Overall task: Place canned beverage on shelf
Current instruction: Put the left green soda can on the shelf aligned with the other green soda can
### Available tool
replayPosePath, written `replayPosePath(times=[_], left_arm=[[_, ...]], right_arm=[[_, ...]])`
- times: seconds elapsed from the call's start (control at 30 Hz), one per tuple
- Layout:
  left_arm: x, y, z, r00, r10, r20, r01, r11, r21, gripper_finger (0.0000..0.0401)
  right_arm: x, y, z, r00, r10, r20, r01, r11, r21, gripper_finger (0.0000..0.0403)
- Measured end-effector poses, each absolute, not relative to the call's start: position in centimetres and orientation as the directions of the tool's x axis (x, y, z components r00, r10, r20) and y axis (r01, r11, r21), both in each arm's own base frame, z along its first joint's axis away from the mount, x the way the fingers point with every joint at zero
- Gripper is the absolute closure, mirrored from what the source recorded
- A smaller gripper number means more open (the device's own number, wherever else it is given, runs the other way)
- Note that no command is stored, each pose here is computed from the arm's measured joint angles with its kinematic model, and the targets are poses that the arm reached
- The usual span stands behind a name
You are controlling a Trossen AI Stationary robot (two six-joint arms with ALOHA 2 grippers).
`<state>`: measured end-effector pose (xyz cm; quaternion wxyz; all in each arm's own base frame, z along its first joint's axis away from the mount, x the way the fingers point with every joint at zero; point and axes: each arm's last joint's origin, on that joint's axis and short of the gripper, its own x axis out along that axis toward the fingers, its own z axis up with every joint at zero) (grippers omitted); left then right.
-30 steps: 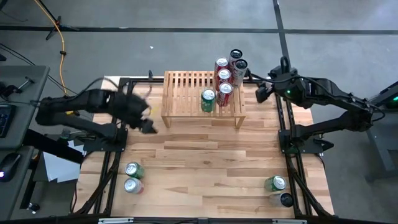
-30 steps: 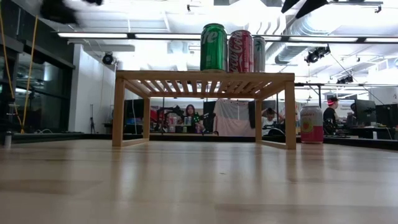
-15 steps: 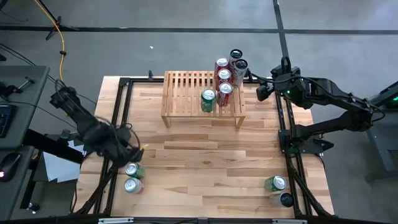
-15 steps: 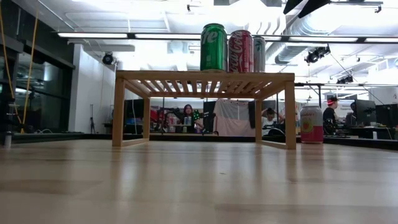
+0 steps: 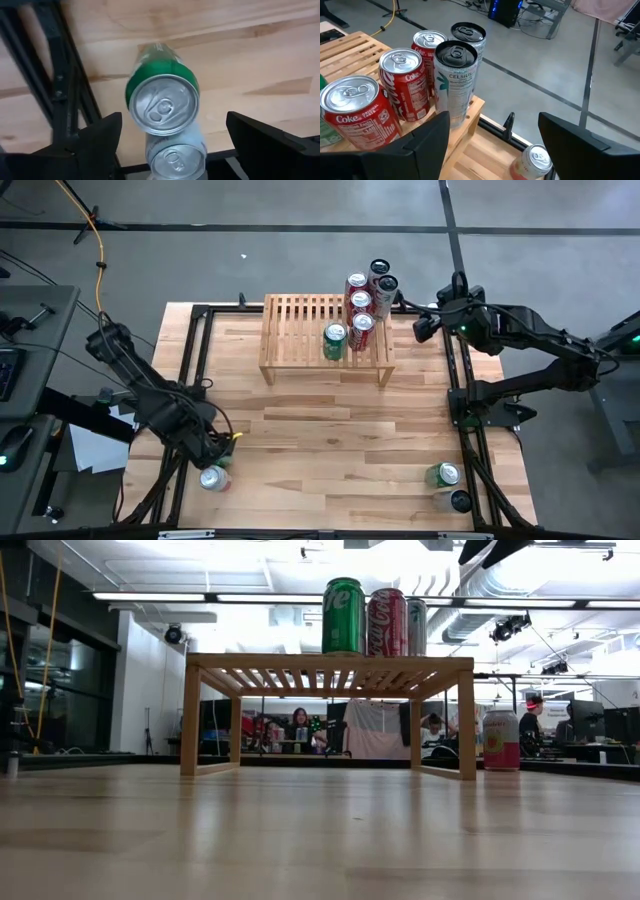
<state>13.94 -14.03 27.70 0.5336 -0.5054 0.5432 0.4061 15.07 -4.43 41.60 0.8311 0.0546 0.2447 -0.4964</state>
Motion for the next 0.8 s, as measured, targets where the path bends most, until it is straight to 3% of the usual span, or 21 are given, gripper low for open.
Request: replayPosePath(times=[0.8], left_arm=[[13.5,-13.8,22.2,0.023,-0.134,-0.991,-0.991,0.131,-0.041,0.005]], right_arm=[[15.0,-4.4,41.5,0.383,-0.798,-0.465,0.855,0.497,-0.149,0.0116]])
